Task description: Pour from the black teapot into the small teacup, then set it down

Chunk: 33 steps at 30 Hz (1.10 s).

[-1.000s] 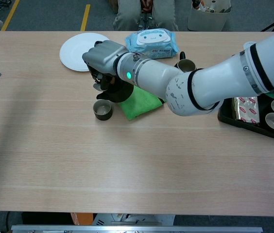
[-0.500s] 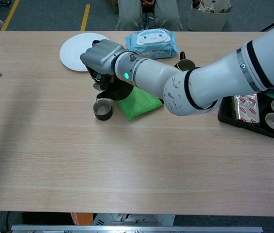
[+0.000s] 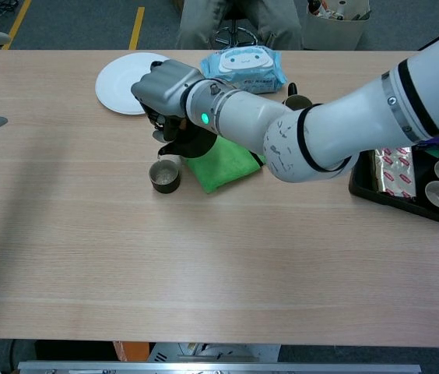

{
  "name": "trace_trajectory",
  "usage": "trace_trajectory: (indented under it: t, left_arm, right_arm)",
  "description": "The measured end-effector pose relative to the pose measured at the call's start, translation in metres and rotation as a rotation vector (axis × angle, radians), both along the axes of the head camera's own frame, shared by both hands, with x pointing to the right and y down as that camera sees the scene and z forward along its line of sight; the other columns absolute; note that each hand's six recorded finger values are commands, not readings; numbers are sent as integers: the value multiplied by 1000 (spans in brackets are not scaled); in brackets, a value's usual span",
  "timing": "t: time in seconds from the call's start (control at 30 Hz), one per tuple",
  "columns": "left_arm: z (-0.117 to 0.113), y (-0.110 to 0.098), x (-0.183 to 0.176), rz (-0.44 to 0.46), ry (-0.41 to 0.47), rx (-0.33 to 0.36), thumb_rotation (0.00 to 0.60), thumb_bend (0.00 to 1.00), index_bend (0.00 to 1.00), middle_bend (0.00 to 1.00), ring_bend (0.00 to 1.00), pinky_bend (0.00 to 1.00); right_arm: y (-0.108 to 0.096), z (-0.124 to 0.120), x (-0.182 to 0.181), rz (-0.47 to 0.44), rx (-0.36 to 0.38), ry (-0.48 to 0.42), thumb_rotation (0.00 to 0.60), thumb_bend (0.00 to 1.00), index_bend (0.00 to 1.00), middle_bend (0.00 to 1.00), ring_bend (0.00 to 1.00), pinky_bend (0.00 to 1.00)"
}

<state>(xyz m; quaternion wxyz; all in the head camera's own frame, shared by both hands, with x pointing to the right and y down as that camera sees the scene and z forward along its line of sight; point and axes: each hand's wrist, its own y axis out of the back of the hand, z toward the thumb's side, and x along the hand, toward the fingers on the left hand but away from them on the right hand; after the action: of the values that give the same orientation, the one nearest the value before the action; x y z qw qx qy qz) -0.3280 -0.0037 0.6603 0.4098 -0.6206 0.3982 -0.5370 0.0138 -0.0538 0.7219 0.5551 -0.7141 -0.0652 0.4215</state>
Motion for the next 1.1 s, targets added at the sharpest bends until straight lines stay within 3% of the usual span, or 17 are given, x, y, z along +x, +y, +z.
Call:
trace_trajectory:
  t: [0.63, 1.1]
  left_arm:
    - [0, 1, 1, 0, 0, 0, 600, 206, 6, 89, 74, 126]
    - [1, 2, 0, -3, 3, -6, 600, 206, 6, 89, 74, 126]
  right_arm:
    - [2, 0, 1, -13, 18, 15, 530, 366, 1000, 972, 883, 35]
    - [9, 4, 7, 11, -18, -50, 550, 367, 1000, 972, 882, 35]
